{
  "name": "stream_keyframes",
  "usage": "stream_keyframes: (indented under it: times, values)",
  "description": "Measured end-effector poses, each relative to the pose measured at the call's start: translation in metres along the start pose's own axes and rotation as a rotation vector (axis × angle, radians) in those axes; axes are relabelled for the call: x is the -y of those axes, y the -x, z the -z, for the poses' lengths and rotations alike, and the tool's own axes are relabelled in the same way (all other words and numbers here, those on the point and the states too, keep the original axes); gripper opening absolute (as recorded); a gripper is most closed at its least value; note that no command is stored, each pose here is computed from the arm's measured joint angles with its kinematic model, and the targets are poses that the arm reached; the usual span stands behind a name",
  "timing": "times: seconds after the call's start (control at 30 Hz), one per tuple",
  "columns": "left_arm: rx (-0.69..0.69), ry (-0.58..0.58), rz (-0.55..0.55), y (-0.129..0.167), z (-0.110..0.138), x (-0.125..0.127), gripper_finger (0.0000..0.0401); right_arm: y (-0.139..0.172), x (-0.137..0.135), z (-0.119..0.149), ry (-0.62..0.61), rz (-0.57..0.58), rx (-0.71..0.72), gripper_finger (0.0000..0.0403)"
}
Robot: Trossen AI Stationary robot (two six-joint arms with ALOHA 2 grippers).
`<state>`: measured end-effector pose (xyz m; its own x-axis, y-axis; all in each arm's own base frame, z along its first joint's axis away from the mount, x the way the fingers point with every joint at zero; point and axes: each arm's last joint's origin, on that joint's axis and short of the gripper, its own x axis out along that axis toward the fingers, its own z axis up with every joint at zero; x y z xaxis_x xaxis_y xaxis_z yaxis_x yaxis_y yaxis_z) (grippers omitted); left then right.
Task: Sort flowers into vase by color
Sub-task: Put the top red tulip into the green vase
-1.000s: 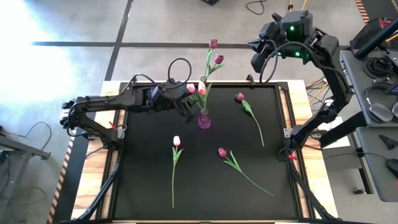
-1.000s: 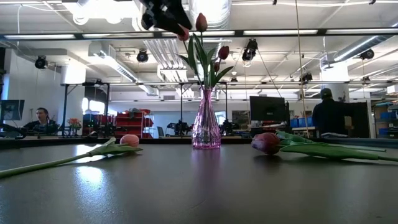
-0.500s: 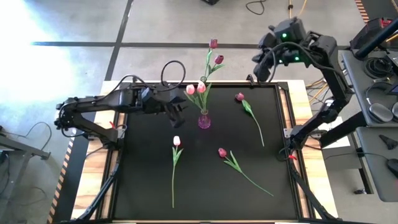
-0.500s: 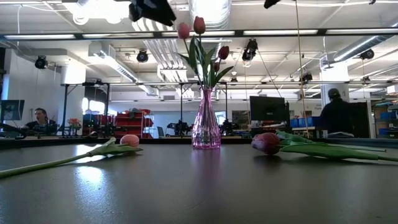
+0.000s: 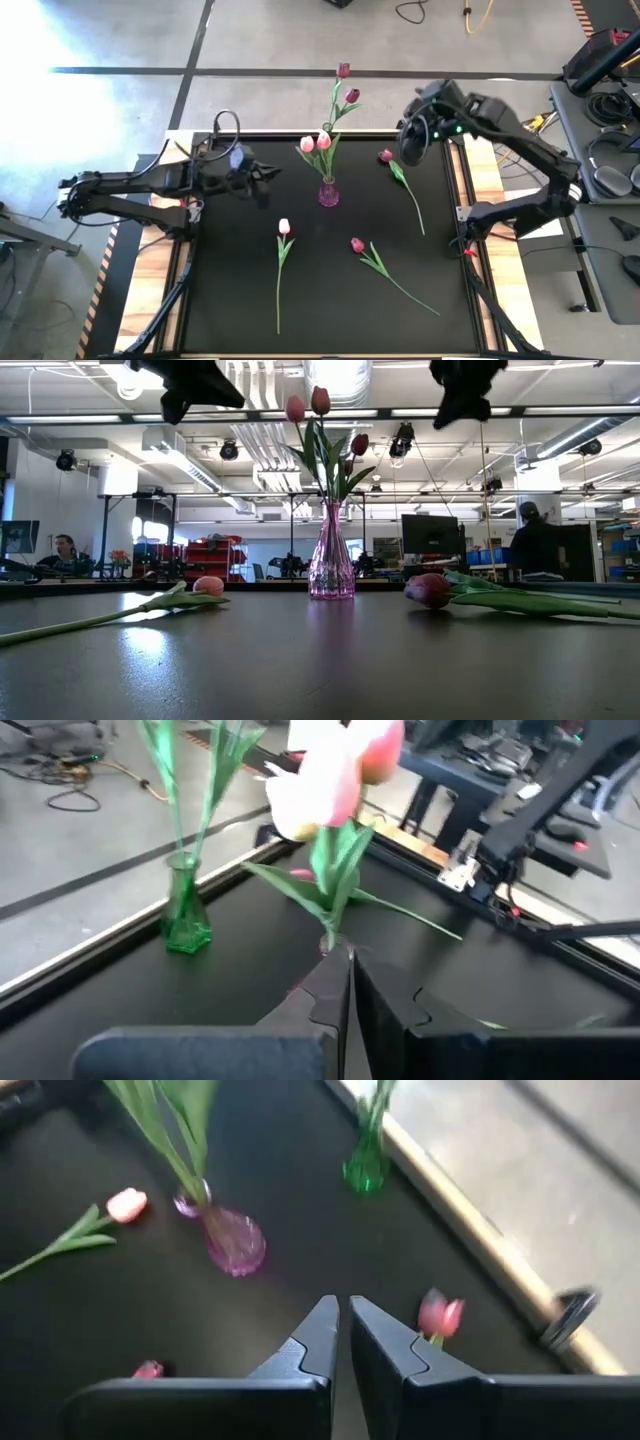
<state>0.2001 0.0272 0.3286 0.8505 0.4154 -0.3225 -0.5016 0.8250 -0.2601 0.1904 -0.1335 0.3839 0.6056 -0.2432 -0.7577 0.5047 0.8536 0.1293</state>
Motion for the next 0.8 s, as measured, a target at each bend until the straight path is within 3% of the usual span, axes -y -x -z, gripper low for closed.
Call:
stream_keyframes:
  times: [0.17,0.37,0.6,0.8]
  values:
    - [0.030,-0.014,-0.008,0.008,0.000,-0.004,0.0001,-0.042,0.013,0.040,-0.146,0.029,-0.136,0.0031]
    - [0.038,-0.039,-0.006,0.012,-0.001,-0.005,0.0000,-0.085,0.034,0.075,-0.296,0.107,-0.277,0.0098]
    - [0.011,-0.050,-0.016,0.009,0.002,-0.006,0.0000,-0.128,0.066,0.092,-0.378,0.172,-0.384,0.0188]
    - [-0.011,-0.054,-0.026,0.010,0.004,-0.007,0.0000,-0.169,0.084,0.103,-0.406,0.117,-0.480,0.0213]
